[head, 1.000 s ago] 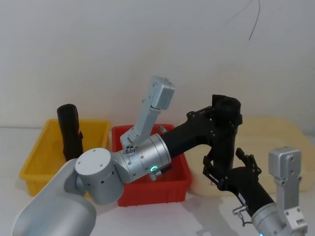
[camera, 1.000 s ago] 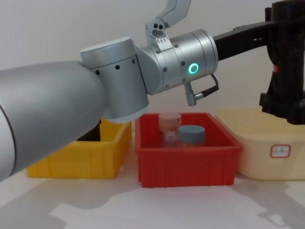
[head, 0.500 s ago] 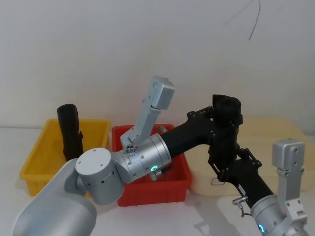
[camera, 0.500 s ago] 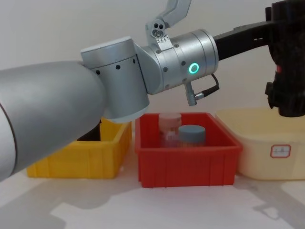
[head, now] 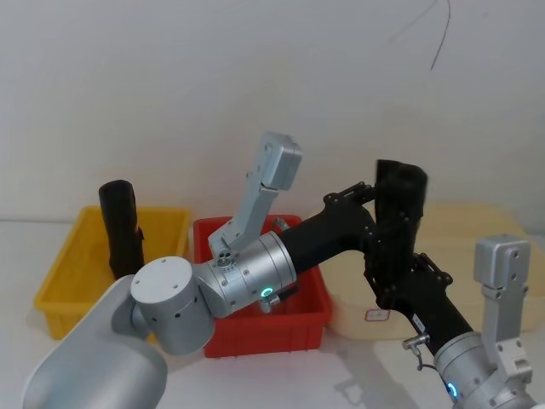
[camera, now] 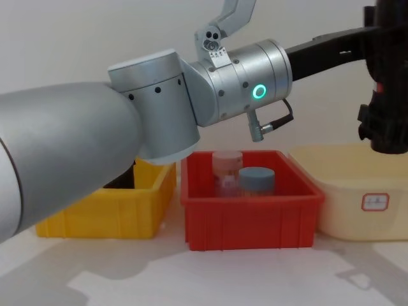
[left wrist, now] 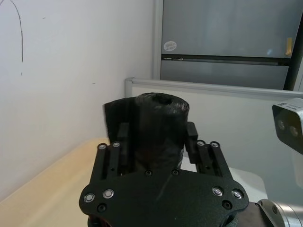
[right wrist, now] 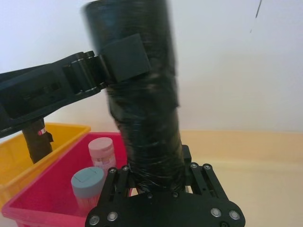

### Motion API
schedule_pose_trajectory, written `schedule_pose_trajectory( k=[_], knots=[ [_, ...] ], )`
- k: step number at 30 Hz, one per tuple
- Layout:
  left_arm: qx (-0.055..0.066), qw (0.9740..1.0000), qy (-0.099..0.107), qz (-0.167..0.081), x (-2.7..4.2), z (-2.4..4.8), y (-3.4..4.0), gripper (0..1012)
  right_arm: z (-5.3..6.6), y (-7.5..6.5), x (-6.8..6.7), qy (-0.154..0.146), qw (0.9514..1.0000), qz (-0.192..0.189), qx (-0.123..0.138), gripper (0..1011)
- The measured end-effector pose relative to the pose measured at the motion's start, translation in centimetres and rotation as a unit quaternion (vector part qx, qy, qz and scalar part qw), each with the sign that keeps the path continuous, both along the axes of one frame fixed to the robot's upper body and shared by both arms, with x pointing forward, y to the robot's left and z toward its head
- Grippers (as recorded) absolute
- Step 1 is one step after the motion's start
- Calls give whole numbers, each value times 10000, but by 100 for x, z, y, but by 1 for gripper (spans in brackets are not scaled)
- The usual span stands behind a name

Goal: Pick up the garbage bag with the one hand and transfer it to the other hand.

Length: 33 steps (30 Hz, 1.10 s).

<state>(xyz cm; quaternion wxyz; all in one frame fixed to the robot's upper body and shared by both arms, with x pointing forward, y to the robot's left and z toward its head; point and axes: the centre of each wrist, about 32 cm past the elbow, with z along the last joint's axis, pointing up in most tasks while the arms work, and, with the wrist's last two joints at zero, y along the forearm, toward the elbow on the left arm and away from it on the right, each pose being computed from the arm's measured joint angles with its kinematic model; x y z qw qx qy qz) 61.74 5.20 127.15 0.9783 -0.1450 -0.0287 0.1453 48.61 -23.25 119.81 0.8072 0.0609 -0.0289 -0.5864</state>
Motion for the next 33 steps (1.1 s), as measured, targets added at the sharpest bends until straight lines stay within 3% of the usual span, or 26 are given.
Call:
schedule_pose_trajectory(
  k=[7,13,23,33],
  knots=[
    [1,10000,0,0,0,-1,0,873,-2,-9,6,0,10000,-8,49,517],
    [2,10000,0,0,0,-1,0,998,-7,-46,21,49,9999,-88,129,517],
    [2,10000,-1,1,0,-1,0,1001,26,-227,187,255,9989,-369,110,517],
    [2,10000,-1,1,0,0,0,1001,105,-446,524,440,9967,-675,31,517]
  ],
)
